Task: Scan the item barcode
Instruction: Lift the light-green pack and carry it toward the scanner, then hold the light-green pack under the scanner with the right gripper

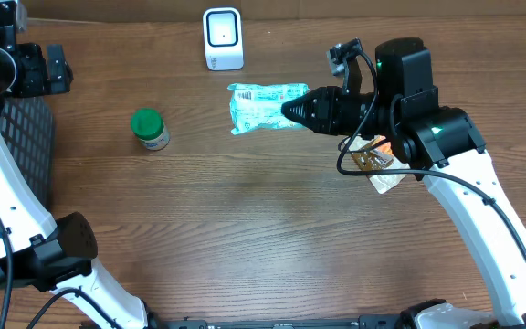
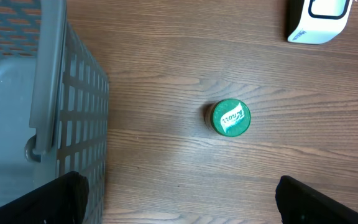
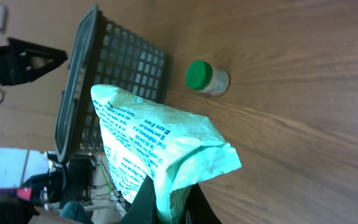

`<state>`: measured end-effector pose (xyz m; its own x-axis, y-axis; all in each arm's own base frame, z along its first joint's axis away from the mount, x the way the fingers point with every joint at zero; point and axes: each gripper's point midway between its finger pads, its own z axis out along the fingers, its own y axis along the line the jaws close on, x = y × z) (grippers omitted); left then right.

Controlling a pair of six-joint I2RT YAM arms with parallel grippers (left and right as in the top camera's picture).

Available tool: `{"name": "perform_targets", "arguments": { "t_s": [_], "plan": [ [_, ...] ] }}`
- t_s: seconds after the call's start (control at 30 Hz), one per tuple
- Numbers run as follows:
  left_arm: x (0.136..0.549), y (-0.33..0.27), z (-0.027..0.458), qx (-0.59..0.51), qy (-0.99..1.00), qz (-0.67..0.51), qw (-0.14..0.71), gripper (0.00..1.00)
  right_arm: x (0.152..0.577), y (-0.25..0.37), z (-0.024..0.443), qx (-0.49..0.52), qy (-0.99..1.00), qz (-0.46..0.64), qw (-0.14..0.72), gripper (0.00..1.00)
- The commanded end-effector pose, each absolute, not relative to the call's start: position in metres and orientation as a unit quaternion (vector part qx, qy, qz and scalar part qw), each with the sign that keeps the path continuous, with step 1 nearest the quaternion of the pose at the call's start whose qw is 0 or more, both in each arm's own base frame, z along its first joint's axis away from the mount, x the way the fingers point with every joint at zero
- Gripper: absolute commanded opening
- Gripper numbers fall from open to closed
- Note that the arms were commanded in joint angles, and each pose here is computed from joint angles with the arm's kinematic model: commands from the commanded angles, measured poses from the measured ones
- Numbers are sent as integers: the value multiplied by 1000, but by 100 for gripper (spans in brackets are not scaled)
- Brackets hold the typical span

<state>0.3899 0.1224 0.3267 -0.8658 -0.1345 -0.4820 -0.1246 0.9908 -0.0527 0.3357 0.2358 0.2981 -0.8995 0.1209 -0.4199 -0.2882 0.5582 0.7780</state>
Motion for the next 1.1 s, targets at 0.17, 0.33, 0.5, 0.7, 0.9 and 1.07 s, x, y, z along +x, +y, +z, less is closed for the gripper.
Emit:
{"name": "perform_targets", "arguments": {
  "t_s": [0.17, 0.33, 0.5, 0.7, 0.9, 1.07],
  "plan": [
    [390, 120, 329, -61, 965, -13, 254, 100, 335, 224, 302, -1, 869, 445, 218, 4],
    [390, 120, 329, -61, 965, -13, 254, 100, 349, 212, 321, 2, 886, 391, 248, 4],
    [390, 120, 329, -61, 965, -13, 254, 99, 381, 211, 351, -16, 903, 303, 304, 4],
    [390, 120, 329, -61, 965, -13, 254, 100, 449, 223, 372, -60, 892, 161, 418, 4],
    [390, 120, 329, -61, 965, -13, 254, 99, 527, 240, 362, -120, 830, -39, 544, 4],
    [390, 120, 329, -61, 965, -13, 254, 100, 577, 262, 329, -232, 770, -177, 568, 4]
  ]
}}
